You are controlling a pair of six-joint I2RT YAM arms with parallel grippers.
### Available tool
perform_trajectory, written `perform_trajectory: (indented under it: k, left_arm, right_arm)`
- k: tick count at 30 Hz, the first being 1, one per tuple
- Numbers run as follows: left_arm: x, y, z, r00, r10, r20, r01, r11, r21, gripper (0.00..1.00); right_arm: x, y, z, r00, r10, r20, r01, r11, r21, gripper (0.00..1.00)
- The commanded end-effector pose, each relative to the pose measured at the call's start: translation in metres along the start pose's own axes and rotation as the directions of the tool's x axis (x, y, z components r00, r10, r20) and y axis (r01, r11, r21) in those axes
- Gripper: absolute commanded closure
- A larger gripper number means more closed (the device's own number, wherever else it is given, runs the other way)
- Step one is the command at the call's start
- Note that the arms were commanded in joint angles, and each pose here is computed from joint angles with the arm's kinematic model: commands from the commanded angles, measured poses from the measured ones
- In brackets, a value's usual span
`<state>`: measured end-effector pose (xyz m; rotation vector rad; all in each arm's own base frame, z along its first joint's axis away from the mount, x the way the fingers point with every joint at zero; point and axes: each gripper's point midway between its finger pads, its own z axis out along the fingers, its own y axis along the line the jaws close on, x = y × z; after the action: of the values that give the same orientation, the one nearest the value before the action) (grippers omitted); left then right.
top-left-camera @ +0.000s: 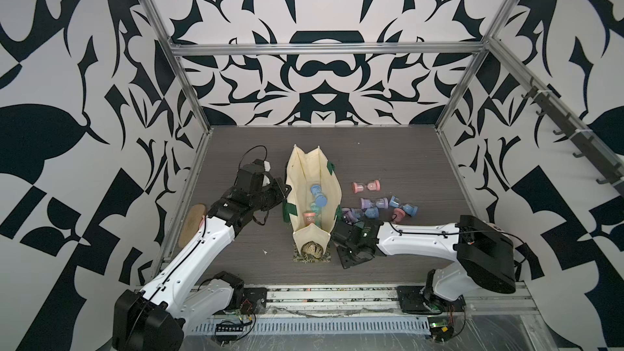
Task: Put the hourglass into the canvas bag
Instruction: Pick up the hourglass from the center of the board.
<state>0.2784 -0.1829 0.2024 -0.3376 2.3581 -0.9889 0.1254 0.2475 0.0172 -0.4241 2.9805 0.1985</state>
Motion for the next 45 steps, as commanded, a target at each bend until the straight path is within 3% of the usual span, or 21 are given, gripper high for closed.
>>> perform_trajectory:
  k: [1, 10, 22, 24, 28, 33, 40, 45]
  left_arm:
    - [0.001, 0.002, 0.001, 1.000, 0.010, -0.014, -0.010, 1.000, -0.025, 1.00]
    - [0.003, 0.005, 0.001, 1.000, 0.008, -0.018, -0.009, 0.999, -0.032, 1.00]
    - [0.002, 0.006, -0.001, 1.000, 0.003, -0.014, -0.004, 0.999, -0.040, 1.00]
    - [0.003, 0.006, -0.002, 1.000, 0.004, -0.014, -0.004, 0.999, -0.041, 0.95]
    - [0.003, 0.005, -0.004, 1.000, 0.003, -0.009, -0.003, 0.999, -0.039, 0.86]
    - [0.001, 0.002, -0.009, 1.000, -0.001, 0.002, 0.002, 0.999, -0.032, 0.78]
    - [0.001, 0.001, -0.017, 1.000, -0.004, 0.018, 0.004, 1.000, -0.030, 0.77]
    - [0.003, 0.003, -0.017, 1.000, -0.014, 0.015, 0.014, 1.000, -0.025, 0.82]
  right_arm:
    - [-0.008, -0.003, -0.008, 0.999, 0.013, 0.043, -0.013, 1.000, 0.010, 0.40]
    - [-0.013, -0.003, -0.007, 0.999, 0.015, 0.045, -0.016, 1.000, 0.019, 0.46]
    - [-0.014, -0.002, -0.012, 0.997, 0.016, 0.071, -0.015, 1.000, -0.013, 0.77]
    - [-0.016, -0.003, -0.017, 0.996, 0.015, 0.090, -0.013, 1.000, -0.016, 0.83]
    - [-0.022, -0.005, -0.034, 0.989, 0.038, 0.142, -0.034, 0.999, -0.032, 0.89]
    - [-0.032, -0.036, -0.065, 0.967, 0.096, 0.236, -0.112, 0.992, 0.054, 0.94]
    - [-0.046, -0.071, -0.128, 0.906, 0.213, 0.365, -0.249, 0.967, 0.054, 0.95]
    - [-0.066, -0.071, -0.189, 0.853, 0.217, 0.474, -0.252, 0.968, 0.010, 0.96]
